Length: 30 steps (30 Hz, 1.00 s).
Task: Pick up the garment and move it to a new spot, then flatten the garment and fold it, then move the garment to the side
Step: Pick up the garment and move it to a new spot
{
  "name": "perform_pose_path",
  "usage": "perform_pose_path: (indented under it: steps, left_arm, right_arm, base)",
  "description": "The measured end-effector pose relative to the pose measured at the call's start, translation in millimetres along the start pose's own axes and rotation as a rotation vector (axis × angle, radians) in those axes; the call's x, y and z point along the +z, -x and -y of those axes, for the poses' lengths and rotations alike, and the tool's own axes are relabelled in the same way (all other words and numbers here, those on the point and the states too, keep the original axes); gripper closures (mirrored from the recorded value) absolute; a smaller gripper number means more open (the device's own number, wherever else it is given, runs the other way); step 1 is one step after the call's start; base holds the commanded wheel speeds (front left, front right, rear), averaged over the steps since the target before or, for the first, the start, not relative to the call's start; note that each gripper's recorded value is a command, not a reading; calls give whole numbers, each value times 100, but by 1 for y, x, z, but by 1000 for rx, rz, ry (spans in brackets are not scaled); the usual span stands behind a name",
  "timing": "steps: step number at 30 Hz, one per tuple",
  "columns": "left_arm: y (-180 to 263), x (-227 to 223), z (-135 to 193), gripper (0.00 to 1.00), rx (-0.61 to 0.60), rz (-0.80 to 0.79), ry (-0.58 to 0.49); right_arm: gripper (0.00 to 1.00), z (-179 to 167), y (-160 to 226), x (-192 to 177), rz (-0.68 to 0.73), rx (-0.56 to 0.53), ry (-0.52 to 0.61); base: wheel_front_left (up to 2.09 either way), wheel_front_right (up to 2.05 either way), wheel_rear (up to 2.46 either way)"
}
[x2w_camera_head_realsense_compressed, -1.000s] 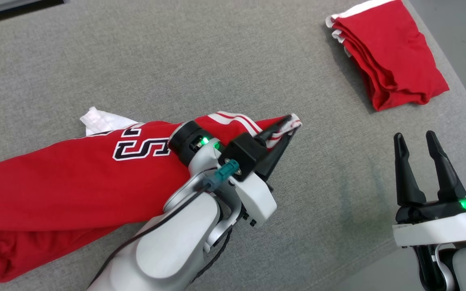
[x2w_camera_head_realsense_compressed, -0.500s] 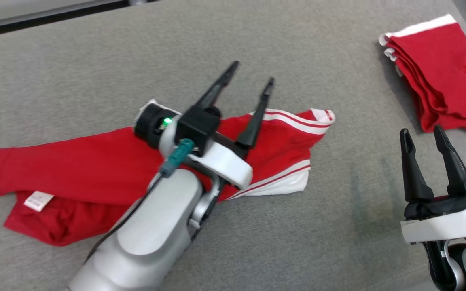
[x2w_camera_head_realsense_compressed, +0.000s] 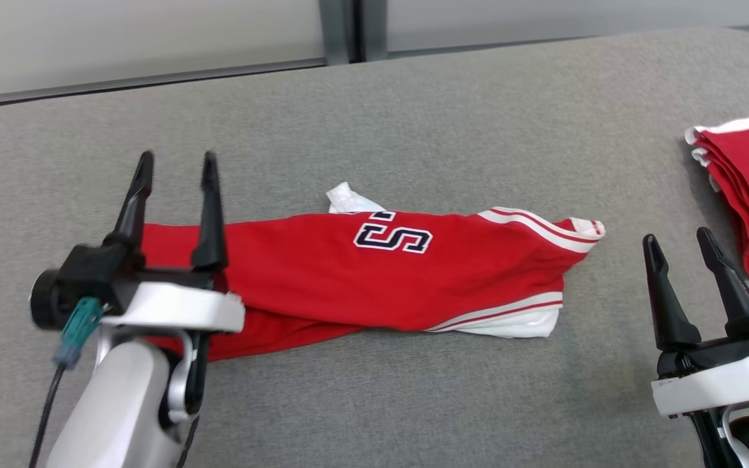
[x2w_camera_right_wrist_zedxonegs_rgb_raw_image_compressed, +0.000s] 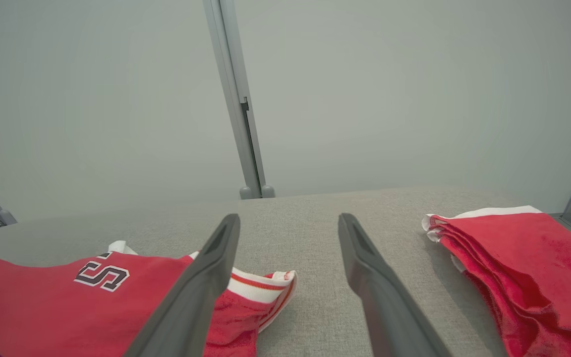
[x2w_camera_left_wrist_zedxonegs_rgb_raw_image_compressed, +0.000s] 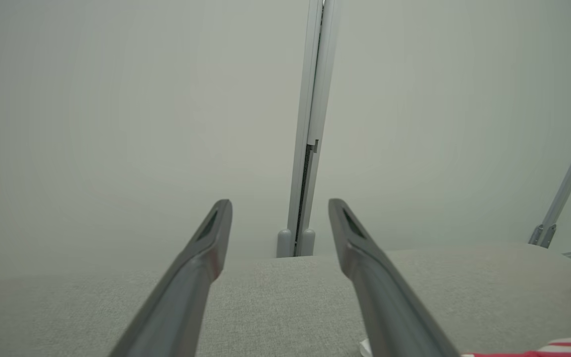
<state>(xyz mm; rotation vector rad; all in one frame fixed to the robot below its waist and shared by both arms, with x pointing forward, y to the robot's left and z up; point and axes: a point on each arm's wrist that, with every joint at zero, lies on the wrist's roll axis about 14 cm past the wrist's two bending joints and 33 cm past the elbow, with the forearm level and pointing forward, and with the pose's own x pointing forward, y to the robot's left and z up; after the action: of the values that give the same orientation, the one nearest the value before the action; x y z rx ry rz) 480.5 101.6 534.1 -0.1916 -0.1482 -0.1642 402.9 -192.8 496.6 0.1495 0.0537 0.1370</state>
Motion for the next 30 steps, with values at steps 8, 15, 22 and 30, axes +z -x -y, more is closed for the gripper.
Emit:
perform_pose_path:
  steps: [8,15,22,30]
  left_arm:
    - [53,4,-68,0,124,-40,-47]
    - [94,1,-87,0,150,-89,-62]
    - [121,6,-80,0,134,-108,-66]
    - [142,16,-69,0,119,-112,-78]
  right_arm:
    - [0,-24,-1,5,0,73,0]
    - [0,-36,8,8,-4,101,1]
    - [0,-42,24,11,-8,112,6]
    - [0,-44,45,12,-20,111,19]
  base:
    - [0,0,0]
    - [0,0,0]
    - [0,0,0]
    - [0,0,0]
